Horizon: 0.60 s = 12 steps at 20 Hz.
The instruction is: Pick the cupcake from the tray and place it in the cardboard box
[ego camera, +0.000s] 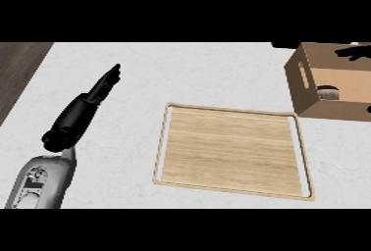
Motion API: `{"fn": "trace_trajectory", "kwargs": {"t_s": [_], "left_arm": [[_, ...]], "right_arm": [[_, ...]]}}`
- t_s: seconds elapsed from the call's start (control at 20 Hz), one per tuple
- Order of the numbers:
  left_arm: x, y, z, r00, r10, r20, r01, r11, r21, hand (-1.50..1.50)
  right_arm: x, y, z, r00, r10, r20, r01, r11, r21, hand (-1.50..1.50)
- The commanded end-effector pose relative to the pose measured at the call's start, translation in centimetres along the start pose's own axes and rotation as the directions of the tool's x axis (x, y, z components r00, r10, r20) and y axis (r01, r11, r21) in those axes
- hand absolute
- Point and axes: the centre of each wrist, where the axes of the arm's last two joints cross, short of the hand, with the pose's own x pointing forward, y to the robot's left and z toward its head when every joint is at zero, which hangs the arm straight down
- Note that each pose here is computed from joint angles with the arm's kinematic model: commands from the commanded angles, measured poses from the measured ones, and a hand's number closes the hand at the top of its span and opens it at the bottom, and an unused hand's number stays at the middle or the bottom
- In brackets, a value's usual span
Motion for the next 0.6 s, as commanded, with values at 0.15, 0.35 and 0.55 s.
{"fn": "trace_trajectory", "kwargs": {"t_s": [0.15, 0.35, 0.55], "left_arm": [[-0.3, 0.3, 0.3, 1.000, 0.004, -0.011, -0.004, 1.000, 0.005, 0.00], [0.1, -0.2, -0.1, 1.000, -0.005, 0.009, 0.005, 1.000, 0.002, 0.00], [-0.1, 0.2, 0.4, 1.000, 0.006, 0.001, -0.006, 1.000, 0.012, 0.00]], "right_arm": [[-0.7, 2.6, -1.3, 0.781, -0.575, 0.243, 0.615, 0.777, -0.138, -1.50], [-1.1, 1.2, 0.1, 0.695, -0.690, 0.204, 0.719, 0.664, -0.204, -1.50], [-1.5, -1.0, 2.5, 0.645, -0.733, 0.217, 0.761, 0.586, -0.279, -1.50]]}}
